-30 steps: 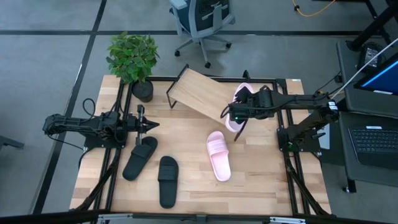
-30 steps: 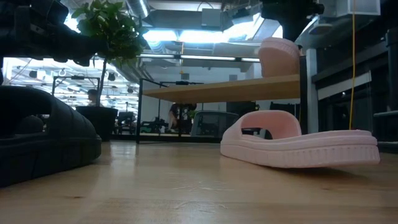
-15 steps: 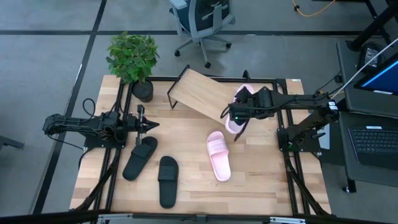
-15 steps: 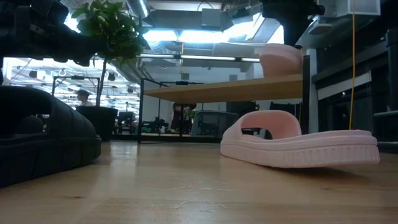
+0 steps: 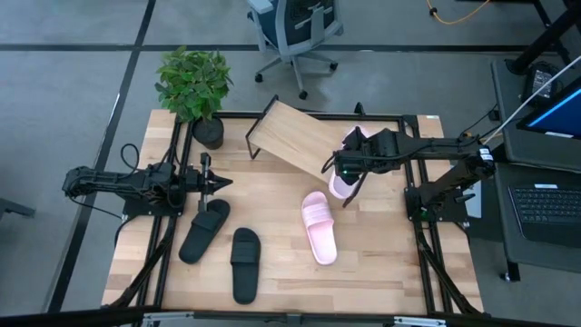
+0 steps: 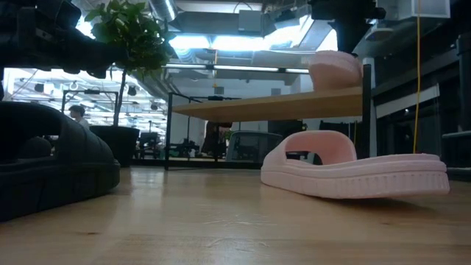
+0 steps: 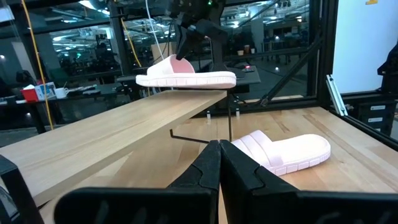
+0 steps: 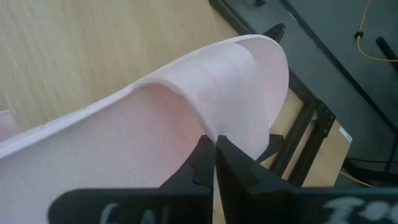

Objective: Pick and place slides into the shelf
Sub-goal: Put the right pink slide on the shelf

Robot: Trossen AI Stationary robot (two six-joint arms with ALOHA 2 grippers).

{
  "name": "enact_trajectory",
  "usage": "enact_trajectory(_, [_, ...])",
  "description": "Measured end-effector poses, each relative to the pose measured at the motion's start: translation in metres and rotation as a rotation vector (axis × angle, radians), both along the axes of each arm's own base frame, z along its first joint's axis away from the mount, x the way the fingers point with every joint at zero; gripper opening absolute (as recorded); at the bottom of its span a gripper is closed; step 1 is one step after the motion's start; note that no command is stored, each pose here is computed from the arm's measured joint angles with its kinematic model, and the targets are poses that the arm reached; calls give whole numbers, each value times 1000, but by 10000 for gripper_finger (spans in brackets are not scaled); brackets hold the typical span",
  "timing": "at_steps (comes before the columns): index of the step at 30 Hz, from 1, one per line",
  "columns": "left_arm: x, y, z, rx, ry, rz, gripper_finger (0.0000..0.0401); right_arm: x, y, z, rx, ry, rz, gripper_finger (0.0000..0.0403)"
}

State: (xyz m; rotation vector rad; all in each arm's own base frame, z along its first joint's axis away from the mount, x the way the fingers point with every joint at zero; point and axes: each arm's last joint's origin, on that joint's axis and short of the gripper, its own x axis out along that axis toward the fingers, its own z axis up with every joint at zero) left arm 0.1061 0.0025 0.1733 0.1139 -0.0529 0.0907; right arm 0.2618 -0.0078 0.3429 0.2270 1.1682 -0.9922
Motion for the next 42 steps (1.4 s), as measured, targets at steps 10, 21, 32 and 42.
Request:
enact_trajectory(10, [0, 0, 0, 0, 0, 0, 0, 0, 0, 0, 8, 2, 2, 35])
enact_trajectory(21, [0, 0, 0, 0, 0, 0, 0, 0, 0, 0, 6, 14, 21, 61])
enact_trajectory(32, [0, 0, 0, 0, 1, 0, 0, 0, 0, 0, 4, 16, 25, 62])
enact_trajectory(42, [0, 0, 0, 0, 0, 0, 0, 16, 0, 2, -36, -65, 170, 8])
